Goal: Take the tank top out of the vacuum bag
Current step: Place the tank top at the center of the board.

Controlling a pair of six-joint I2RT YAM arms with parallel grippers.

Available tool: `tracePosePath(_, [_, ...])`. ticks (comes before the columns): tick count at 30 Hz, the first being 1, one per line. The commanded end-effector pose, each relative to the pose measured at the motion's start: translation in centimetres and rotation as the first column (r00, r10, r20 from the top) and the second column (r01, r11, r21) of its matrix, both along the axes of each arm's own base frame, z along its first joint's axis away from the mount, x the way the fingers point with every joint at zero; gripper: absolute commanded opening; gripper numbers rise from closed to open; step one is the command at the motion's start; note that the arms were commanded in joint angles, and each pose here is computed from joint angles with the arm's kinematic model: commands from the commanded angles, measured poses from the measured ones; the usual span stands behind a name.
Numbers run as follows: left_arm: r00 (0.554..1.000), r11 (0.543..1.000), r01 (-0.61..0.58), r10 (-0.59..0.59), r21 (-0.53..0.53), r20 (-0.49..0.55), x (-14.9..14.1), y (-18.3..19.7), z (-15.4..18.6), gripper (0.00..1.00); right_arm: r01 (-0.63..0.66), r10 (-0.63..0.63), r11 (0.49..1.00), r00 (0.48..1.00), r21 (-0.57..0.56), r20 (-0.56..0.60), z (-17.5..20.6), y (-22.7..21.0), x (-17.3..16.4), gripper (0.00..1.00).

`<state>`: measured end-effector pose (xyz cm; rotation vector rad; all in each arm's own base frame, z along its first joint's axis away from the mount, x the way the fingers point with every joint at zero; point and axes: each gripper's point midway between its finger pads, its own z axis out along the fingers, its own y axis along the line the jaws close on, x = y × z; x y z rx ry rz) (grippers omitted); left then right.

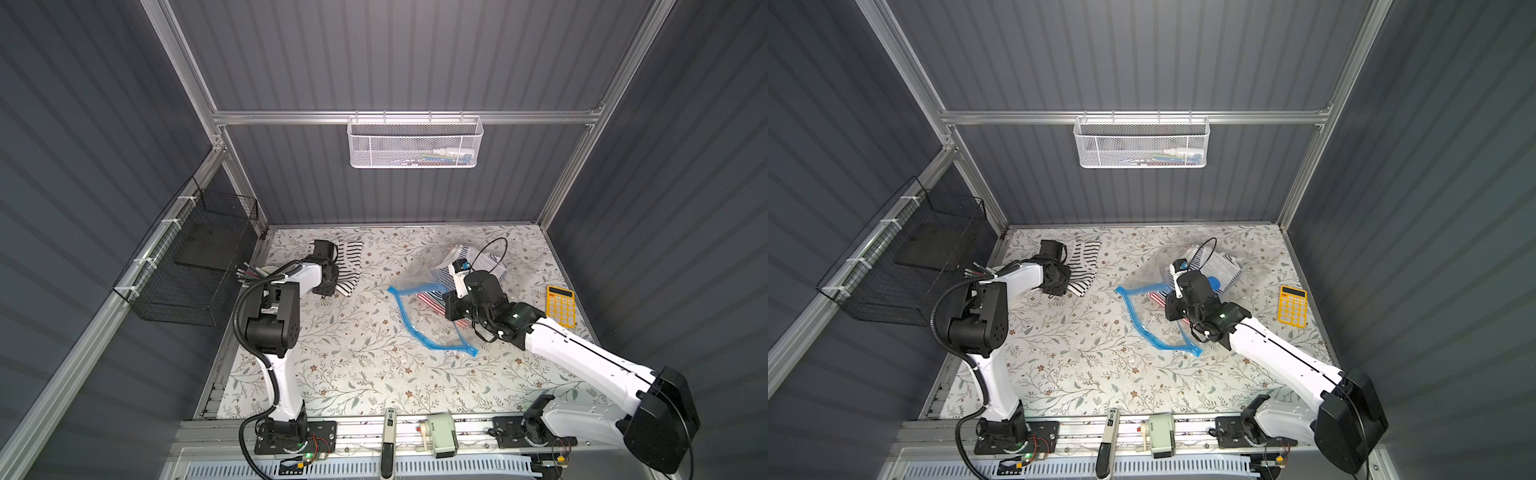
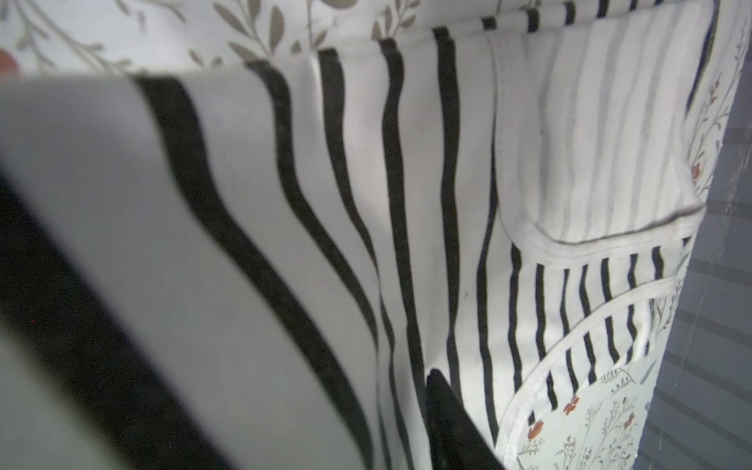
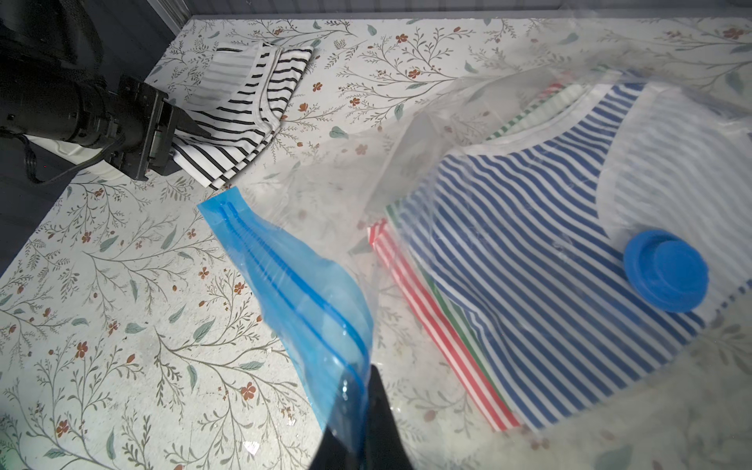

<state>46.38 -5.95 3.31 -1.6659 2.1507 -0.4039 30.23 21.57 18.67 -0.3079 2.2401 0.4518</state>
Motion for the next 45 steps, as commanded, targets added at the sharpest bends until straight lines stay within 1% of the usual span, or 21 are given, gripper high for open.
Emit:
tracePosePath(1, [0.992,1.000,0.016,-0.016,0.002,-0.128,-3.7,-0.2,-2.3,0.44,0.010,-0.010,1.000,1.000,0.017,-0.005,-0.1,-0.2,-0.2,0.00])
tracePosePath(4, [0.992,1.000,0.009,-0.008,0.010,-0.129,-4.2,0.1,-2.1,0.48,0.010,-0.010,1.000,1.000,0.021,-0.008,-0.1,-0.2,-0.3,0.00])
tracePosePath(7, [0.991,1.000,0.011,-0.010,0.011,-0.137,-4.5,0.1,-2.1,0.50,0.014,-0.014,1.000,1.000,0.027,-0.007,0.0,-0.3,-0.4,0.00])
tracePosePath(18, [0.988,0.999,0.032,-0.030,0.008,-0.152,-6.1,-0.7,-2.3,0.51,0.019,-0.019,0.999,1.000,0.042,-0.001,0.0,-0.7,-0.9,0.00])
tracePosePath(28, [0.986,0.998,0.055,-0.054,0.002,-0.159,-7.9,-0.9,-1.8,0.52,-0.002,0.002,0.998,1.000,0.057,-0.001,-0.2,0.0,-0.7,0.00])
tracePosePath(36, [0.987,0.993,0.118,-0.115,0.024,-0.113,-9.3,-1.0,0.3,0.53,-0.016,0.016,0.998,1.000,0.054,-0.012,-0.3,0.7,-0.2,0.00])
tracePosePath(41, [0.983,0.984,0.178,-0.175,0.034,-0.061,-9.1,-1.3,2.4,0.53,0.005,-0.005,0.999,1.000,0.050,-0.009,-0.3,0.1,-0.3,0.00])
tracePosePath(43, [0.978,0.976,0.209,-0.209,0.062,-0.018,-8.5,-1.2,4.0,0.53,0.007,-0.007,0.999,1.000,0.049,-0.012,-0.2,0.0,-0.4,0.00])
tracePosePath(45, [0.967,0.960,0.251,-0.255,0.123,0.014,-7.6,-0.9,5.7,0.52,0.007,-0.006,0.999,1.000,0.051,-0.015,0.0,0.0,-0.6,0.00])
